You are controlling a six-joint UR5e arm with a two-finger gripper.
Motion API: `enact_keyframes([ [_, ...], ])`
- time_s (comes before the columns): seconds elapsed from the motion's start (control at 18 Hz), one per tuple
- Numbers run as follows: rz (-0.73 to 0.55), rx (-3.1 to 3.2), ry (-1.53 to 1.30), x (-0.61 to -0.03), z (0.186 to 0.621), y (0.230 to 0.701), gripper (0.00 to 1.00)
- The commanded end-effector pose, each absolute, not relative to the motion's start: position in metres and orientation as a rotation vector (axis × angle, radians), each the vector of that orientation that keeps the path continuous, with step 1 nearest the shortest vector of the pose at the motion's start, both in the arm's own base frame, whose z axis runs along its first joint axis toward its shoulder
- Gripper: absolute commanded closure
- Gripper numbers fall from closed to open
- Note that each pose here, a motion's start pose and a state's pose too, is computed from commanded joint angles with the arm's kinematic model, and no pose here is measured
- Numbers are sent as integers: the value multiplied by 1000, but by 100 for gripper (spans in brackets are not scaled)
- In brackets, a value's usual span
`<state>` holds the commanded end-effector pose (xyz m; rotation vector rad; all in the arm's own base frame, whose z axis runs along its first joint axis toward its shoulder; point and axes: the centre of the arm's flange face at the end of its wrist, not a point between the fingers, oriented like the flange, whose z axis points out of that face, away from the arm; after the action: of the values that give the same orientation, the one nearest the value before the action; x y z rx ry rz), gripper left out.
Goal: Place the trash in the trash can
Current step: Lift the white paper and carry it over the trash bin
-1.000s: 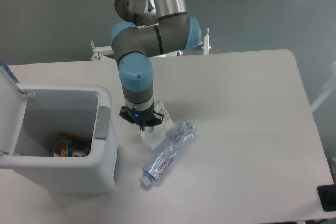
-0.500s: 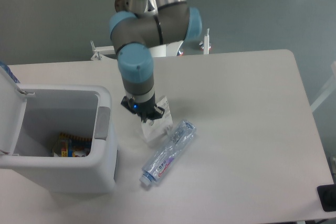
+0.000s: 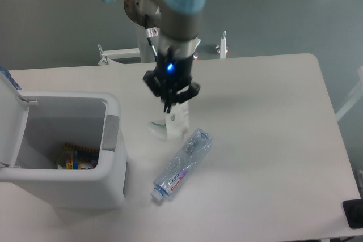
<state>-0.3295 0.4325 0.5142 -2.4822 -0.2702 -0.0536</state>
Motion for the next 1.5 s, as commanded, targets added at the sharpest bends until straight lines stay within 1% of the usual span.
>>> enact_keyframes([
  [0.11,-92,-2409,-317,-331,539,435,100],
  [0.28,-190,-2314,-386,-325,565,443,100],
  [0.5,-259,-2253,-451,-318,586,451,100],
  [0.61,-342,-2214,-464,-305,593,457,100],
  [0.78,-411,-2231,-405,-265,592,481,100],
  [1.0,-472,-2259,-371,-238,581,501,100],
  [1.28,-530,-2281,-341,-212,568,523,100],
  [1.5,-554,-2302,-327,-204,556,535,100],
])
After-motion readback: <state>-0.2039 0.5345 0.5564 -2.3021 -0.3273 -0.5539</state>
